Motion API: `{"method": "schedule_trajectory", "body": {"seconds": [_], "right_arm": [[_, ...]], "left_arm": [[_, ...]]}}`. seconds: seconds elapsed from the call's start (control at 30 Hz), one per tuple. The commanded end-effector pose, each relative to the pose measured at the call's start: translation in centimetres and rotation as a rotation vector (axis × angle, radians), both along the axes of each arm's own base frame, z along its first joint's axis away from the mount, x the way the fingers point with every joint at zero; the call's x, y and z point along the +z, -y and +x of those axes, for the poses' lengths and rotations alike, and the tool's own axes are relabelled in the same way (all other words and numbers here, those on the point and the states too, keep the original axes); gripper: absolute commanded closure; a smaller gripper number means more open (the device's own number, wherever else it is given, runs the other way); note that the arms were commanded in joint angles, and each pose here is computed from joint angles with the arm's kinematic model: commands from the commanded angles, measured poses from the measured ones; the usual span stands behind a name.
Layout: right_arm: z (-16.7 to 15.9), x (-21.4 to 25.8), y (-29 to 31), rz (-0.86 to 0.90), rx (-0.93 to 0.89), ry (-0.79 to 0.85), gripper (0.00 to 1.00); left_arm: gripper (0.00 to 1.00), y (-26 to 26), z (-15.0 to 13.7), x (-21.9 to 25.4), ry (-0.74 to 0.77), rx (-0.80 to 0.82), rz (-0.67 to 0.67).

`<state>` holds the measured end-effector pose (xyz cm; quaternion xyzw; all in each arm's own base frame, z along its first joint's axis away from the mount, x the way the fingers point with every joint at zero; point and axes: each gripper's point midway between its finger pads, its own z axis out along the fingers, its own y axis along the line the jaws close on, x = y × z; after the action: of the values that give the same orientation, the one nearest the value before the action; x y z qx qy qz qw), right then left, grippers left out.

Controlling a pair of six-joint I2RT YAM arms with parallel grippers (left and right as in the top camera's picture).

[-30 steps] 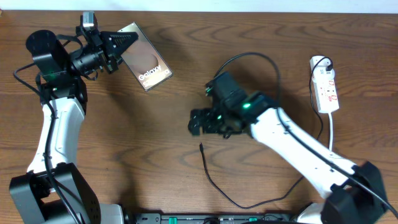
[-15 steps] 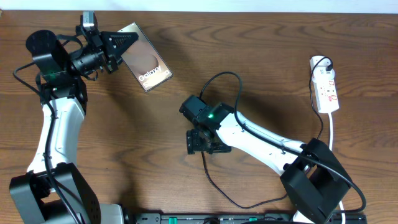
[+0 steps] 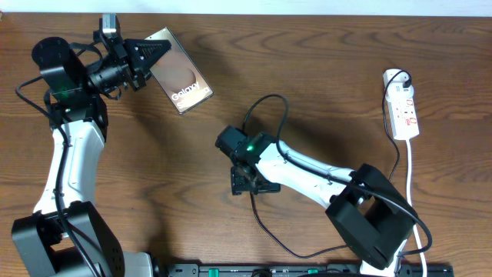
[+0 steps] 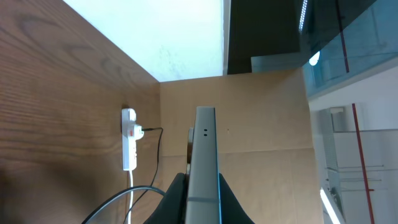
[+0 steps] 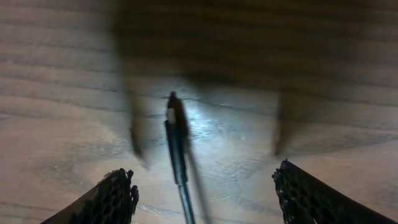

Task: Plug charger to phone and switch on socket
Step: 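Lower the right gripper onto the black cable's USB-C end and grasp it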

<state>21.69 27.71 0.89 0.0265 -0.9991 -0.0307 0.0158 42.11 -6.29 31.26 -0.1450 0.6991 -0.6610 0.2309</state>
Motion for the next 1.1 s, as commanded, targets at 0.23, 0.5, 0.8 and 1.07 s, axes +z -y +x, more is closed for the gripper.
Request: {"method": "schedule_trajectory", "body": {"seconds": [0.23, 0.5, 0.8, 1.07], "right_arm": [[-0.2, -1.6, -0.1, -0.068, 0.014, 0.026, 0.45], [0.0, -1.9, 0.0, -0.076, 0.001, 0.034, 0.67], [0.1, -1.9, -0.1, -0.074, -0.001, 0.034, 0.91], [-0.3, -1.9, -0.3, -0.056, 0.015, 0.011, 0.99]], "left_arm": [[0.93, 0.0, -0.4, 1.2, 0.044, -0.017, 0.012], [0.93, 0.0, -0.4, 1.2, 0.051, -0.017, 0.016], [0.93, 0.0, -0.4, 1.2, 0.05, -0.017, 0.016], [0.92, 0.0, -0.4, 1.2, 0.05, -0.017, 0.016]]}}
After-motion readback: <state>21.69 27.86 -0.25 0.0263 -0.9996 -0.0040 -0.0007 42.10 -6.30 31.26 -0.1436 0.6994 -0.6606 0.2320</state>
